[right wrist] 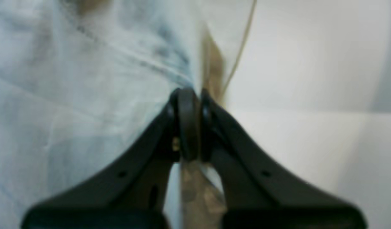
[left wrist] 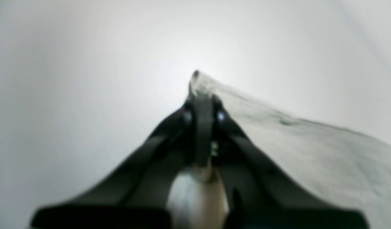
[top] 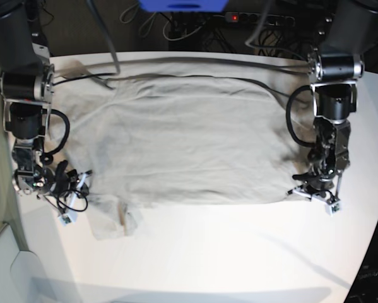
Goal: Layout the t-shirt on the table in an organized manner, then fold the t-shirt properly
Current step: 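Grasp the hem corners with both grippers, then fold the hem with both grippers up over toward the collar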
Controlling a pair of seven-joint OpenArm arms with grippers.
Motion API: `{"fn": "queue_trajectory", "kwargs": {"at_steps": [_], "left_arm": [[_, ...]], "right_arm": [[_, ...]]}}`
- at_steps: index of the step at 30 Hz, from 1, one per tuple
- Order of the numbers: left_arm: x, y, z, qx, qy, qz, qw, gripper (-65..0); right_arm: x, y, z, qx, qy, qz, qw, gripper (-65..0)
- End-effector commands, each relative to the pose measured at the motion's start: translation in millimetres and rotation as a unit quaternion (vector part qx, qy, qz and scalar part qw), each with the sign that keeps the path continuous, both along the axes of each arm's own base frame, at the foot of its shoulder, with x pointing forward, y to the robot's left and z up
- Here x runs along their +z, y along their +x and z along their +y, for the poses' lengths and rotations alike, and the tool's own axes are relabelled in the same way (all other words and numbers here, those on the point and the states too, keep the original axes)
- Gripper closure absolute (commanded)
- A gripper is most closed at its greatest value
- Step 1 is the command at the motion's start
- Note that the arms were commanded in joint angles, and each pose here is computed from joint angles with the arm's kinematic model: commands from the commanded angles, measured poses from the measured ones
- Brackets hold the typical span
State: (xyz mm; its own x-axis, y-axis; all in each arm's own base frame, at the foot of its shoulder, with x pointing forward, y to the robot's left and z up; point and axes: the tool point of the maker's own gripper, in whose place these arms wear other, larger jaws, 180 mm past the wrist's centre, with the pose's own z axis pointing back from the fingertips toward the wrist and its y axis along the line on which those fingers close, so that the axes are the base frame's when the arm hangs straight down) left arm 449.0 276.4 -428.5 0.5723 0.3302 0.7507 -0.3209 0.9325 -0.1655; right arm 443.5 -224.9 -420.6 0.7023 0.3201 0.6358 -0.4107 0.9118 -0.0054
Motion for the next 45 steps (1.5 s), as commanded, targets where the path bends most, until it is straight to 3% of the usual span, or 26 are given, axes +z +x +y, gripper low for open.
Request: {"fn": "queue_trajectory", "kwargs": {"at_steps": [1, 5, 11, 22, 27, 39, 45], "left_arm": [[10, 7, 2, -0.001, -0.003, -0.003, 1.0, 0.0], [28, 12, -2, 0.005, -0.028, -0.034, 0.999, 0.0], [58, 10, -13, -0.001, -0.088, -0.073, 0.993, 0.0], [88, -11, -28, -0.022, -0.127, -0.121, 0.984, 0.0], [92, -31, -13, -0.003, -0.153, -0.118, 0.981, 0.0], [121, -70, -4, -0.014, -0.144, -0.124, 0.982, 0.0], [121, -94, -11, -0.012, -0.185, -0.118, 0.976, 0.0]], "right_arm": [[21, 17, -4, -0.004, 0.0, -0.028, 0.9996, 0.0], [34, 24, -7, -0.003, -0.004, -0.047, 0.9989, 0.0], [52, 20, -22, 0.007, -0.047, -0.067, 0.9966, 0.0], [80, -16, -25, 0.034, -0.141, -0.091, 0.9852, 0.0], [82, -34, -25, 0.037, -0.155, -0.096, 0.9824, 0.0], [102, -78, -28, 0.035, -0.181, -0.135, 0.9735, 0.0], [105, -110, -27, 0.027, -0.189, -0.142, 0.9712, 0.0]]}}
